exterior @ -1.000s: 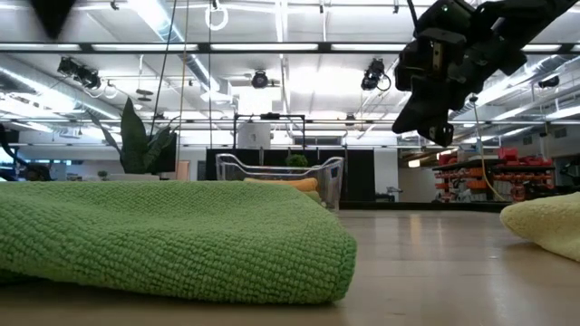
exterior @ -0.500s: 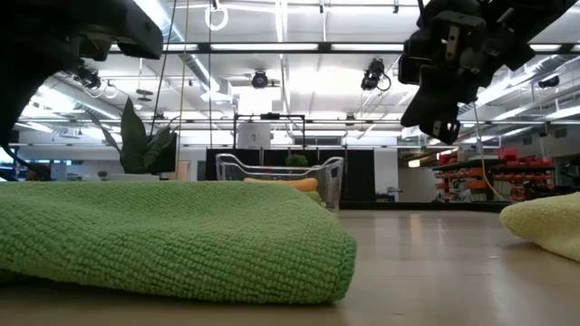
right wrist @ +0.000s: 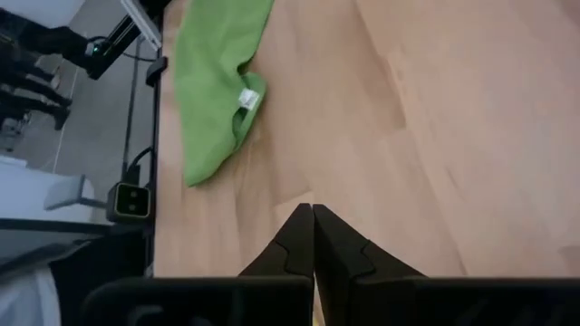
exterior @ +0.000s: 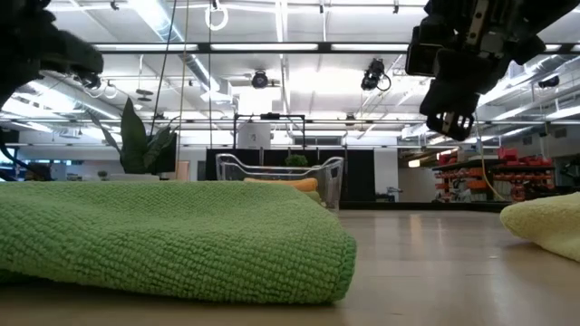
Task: Fold microfiber towels
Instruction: Fold the green microfiber cloth
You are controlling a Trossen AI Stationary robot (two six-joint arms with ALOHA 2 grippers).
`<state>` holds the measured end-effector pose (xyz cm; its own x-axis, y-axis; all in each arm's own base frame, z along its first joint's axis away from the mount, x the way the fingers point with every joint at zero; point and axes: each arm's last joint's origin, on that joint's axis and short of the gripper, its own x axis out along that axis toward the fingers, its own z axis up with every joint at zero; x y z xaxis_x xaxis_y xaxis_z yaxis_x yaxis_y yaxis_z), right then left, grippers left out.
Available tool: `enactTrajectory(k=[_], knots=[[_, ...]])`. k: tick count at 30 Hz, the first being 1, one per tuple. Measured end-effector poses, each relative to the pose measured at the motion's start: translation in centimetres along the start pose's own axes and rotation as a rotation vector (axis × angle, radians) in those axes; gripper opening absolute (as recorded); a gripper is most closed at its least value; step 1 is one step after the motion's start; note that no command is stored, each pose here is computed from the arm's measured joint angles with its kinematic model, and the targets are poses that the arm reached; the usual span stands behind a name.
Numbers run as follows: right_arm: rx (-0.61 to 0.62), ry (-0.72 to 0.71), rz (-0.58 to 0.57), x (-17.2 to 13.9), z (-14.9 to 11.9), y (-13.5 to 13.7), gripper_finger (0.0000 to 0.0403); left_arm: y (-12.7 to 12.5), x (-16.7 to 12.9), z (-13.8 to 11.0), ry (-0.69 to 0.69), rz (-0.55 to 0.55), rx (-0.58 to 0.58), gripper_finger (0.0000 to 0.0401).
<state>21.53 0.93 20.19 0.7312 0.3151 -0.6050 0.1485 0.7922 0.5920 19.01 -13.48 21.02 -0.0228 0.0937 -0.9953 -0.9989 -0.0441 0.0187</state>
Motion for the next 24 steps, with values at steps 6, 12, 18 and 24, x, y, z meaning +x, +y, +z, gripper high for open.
enactTrajectory(k=[6,12,18,24], knots=[[0.065,0.020,0.005,0.6,-0.3,0.3,0.0004,1.7,1.2,1.3,0.023,-0.036,-0.003,0.0029],[0.069,0.080,0.008,3.3,-0.3,0.8,0.0003,2.4,2.2,1.8,-0.006,-0.034,0.000,0.0013],[-0.047,0.082,0.036,6.4,3.5,3.7,0.0002,2.2,2.2,1.7,-0.020,-0.057,0.070,0.0013],[-0.175,0.198,-0.007,10.0,6.2,5.9,0.0002,2.3,2.2,1.8,-0.034,-0.053,0.123,0.0029]])
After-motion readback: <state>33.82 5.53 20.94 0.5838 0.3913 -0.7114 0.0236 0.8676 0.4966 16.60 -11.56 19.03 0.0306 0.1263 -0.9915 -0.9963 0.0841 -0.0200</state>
